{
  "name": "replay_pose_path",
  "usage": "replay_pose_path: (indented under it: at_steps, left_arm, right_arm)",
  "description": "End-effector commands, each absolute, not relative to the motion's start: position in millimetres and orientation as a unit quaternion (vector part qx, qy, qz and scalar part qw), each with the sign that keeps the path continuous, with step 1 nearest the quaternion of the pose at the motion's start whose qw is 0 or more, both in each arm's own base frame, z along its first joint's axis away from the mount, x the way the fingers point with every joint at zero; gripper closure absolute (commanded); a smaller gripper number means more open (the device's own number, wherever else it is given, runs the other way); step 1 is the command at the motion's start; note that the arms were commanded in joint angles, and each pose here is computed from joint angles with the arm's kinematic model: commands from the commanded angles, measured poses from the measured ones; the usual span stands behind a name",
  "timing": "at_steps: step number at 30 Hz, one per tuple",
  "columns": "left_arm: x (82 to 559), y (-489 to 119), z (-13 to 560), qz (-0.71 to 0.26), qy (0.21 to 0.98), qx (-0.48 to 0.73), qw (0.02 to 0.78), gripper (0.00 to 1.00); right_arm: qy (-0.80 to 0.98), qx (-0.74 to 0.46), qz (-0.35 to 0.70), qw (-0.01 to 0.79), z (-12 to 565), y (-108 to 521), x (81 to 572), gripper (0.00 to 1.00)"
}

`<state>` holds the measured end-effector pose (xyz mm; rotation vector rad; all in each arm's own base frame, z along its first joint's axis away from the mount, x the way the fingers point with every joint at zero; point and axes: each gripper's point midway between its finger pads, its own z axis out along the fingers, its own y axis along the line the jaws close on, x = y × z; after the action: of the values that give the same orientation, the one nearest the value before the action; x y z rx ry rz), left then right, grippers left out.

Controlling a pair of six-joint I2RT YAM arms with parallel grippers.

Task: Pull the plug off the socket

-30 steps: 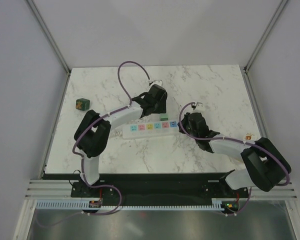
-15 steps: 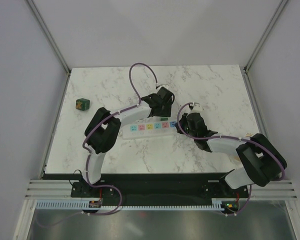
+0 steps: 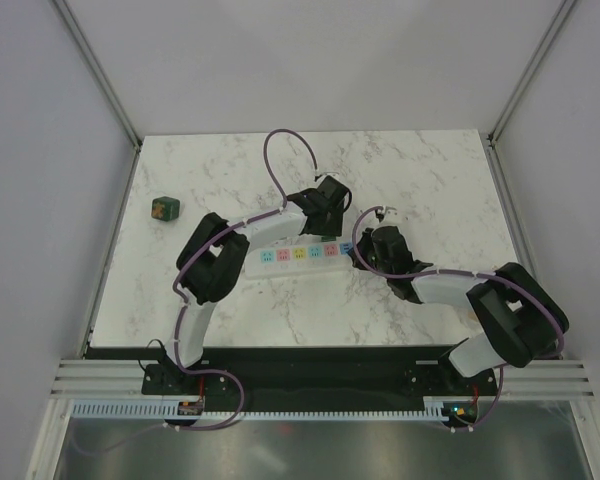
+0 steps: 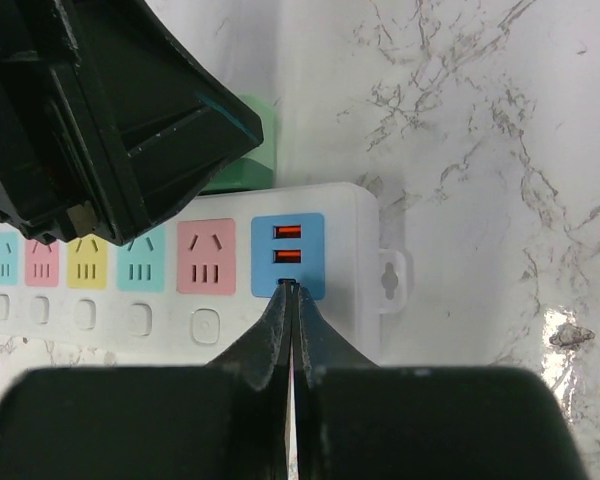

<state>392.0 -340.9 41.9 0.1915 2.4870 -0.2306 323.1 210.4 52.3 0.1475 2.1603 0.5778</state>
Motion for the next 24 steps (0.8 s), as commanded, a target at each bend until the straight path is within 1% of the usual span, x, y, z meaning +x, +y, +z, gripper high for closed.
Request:
replay_pose_path:
  at_steps: [1, 3, 8, 11, 12, 14, 15, 16, 24]
  left_arm:
    - [395.8, -349.9, 44.6, -0.097, 0.942, 0.062, 0.314, 0.42]
    - [395.3, -349.5, 41.7, -0.095, 0.944, 0.062, 0.311, 0.43]
    - [395.4, -349.4, 38.5, -0.091, 0.945, 0.061, 0.307, 0.5]
    - [396.3, -346.8, 34.5, -0.083, 0.947, 0.049, 0.306, 0.58]
    - [397.4, -346.9, 35.7, -0.082, 0.947, 0.046, 0.308, 0.67]
    - [400.9, -348.2, 35.8, -0.082, 0.946, 0.038, 0.312, 0.81]
    - [402.7, -349.0, 36.4, -0.081, 0.945, 0.035, 0.314, 0.94]
    - [404.4, -348.2, 34.4, -0.077, 0.945, 0.032, 0.316, 0.98]
    - [424.2, -335.9, 41.4, -0.034, 0.929, -0.004, 0.369, 0.98]
  right_arm:
    - [0.859, 0.058, 0.249, 0.444, 59.2, 217.2, 329.5, 1.0]
    - [0.858, 0.058, 0.253, 0.443, 60.0, 218.9, 329.5, 1.0]
    - [0.862, 0.06, 0.25, 0.437, 53.6, 218.9, 329.1, 1.0]
    - [0.871, 0.068, 0.242, 0.423, 44.8, 218.3, 328.0, 1.0]
    - [0.873, 0.071, 0.24, 0.418, 41.7, 218.0, 328.4, 1.0]
    - [0.879, 0.074, 0.244, 0.402, 32.5, 221.9, 326.1, 1.0]
    - [0.881, 0.075, 0.245, 0.398, 30.0, 222.4, 325.8, 1.0]
    - [0.884, 0.075, 0.245, 0.392, 25.2, 223.1, 324.8, 1.0]
    - [0.886, 0.088, 0.227, 0.394, 24.0, 214.6, 323.4, 1.0]
